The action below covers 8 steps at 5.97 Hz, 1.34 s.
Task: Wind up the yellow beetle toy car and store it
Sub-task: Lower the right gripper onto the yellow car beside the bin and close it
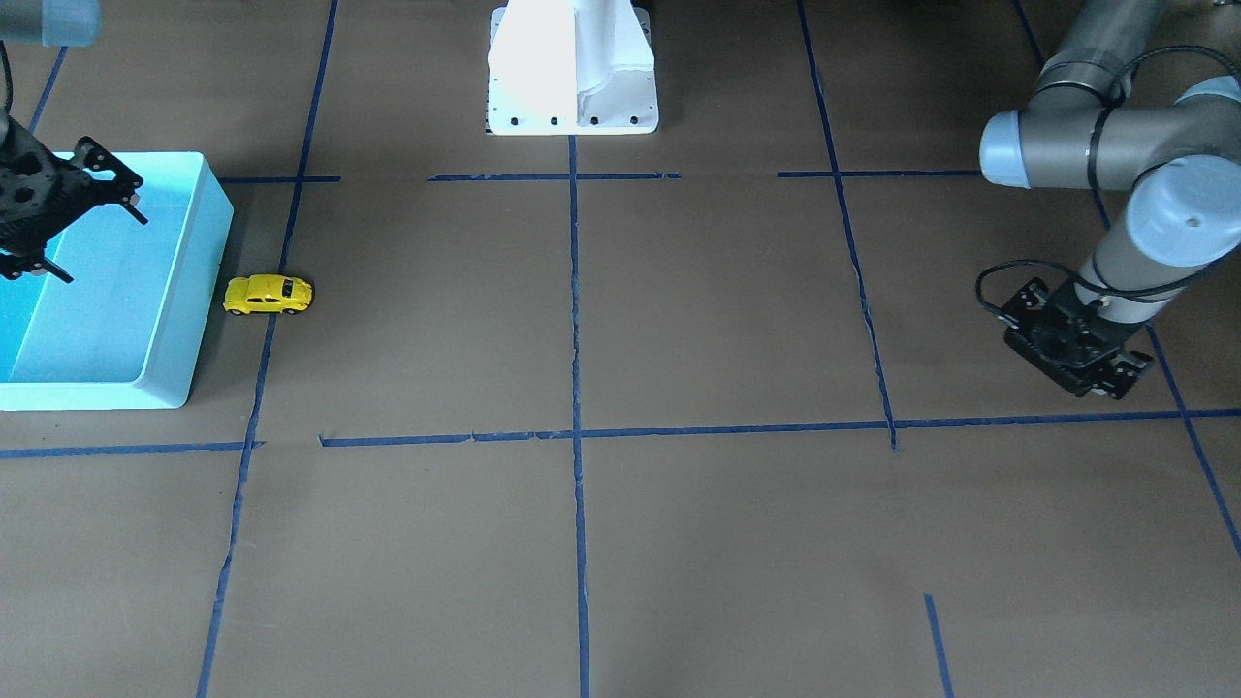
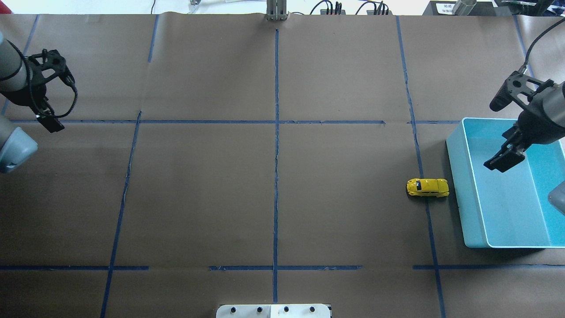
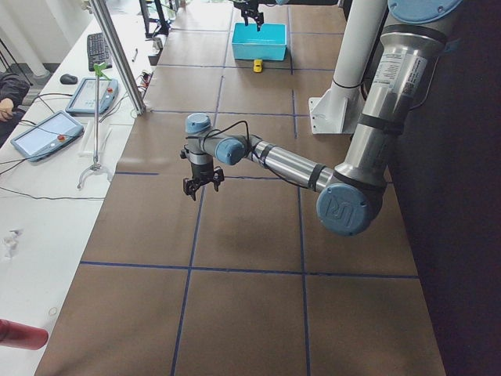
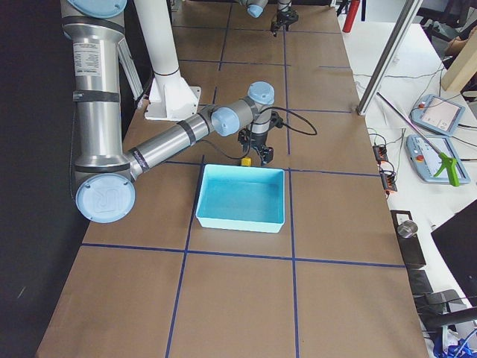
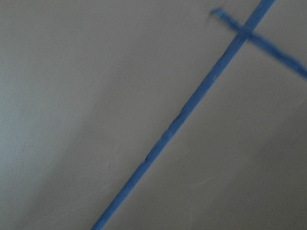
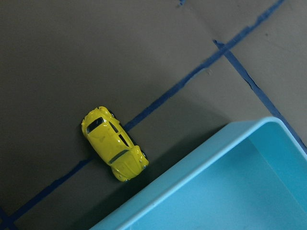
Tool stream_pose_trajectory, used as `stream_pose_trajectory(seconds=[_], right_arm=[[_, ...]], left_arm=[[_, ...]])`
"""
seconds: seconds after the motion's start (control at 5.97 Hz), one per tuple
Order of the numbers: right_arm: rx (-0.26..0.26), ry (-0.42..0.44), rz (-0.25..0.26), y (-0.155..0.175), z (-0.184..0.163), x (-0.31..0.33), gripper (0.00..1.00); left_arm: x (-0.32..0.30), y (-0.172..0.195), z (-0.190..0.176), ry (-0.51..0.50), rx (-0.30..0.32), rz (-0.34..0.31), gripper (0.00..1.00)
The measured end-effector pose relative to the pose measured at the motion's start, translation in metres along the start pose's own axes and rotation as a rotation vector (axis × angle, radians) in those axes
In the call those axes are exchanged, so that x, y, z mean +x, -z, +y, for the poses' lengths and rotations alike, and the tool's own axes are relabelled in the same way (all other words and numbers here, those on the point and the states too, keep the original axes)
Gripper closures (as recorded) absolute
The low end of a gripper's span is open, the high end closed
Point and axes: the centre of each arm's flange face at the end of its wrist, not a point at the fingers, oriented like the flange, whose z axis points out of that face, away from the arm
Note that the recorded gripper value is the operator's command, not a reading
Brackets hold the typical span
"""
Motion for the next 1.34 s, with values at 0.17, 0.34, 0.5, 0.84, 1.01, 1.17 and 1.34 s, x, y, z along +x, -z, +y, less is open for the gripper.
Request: stream_pose_trajectory(seconds=[0.17, 0.34, 0.5, 0.84, 1.01, 1.17, 1.34], right_arm=[[-0.007, 0.127, 0.024, -0.022, -0.014, -0.026, 0.0], [-0.029, 0.237, 0.039, -0.043, -0.022, -0.046, 0.0], [-0.054, 0.309, 0.053, -0.061, -0.026, -0.059, 0.0], [-0.076, 0.377, 0.05, -0.101, -0.03, -0.073, 0.0], [-0.071, 0.389, 0.049, -0.12, -0.032, -0.07, 0.0], [-0.071, 0.392, 0.048, -0.132, -0.033, -0.067, 0.0], [-0.074, 0.391, 0.047, -0.139, -0.034, -0.064, 0.0]], left_arm=[[-0.027, -0.015, 0.066, 0.106, -0.032, 0.057, 0.0], [-0.044, -0.025, 0.112, 0.183, -0.053, 0.085, 0.0], [-0.062, -0.023, 0.141, 0.249, -0.055, 0.087, 0.0], [-0.105, 0.005, 0.198, 0.404, 0.011, 0.115, 0.0], [-0.117, 0.018, 0.234, 0.485, 0.058, 0.147, 0.0], [-0.124, 0.027, 0.263, 0.543, 0.095, 0.168, 0.0], [-0.128, 0.034, 0.277, 0.572, 0.117, 0.172, 0.0]])
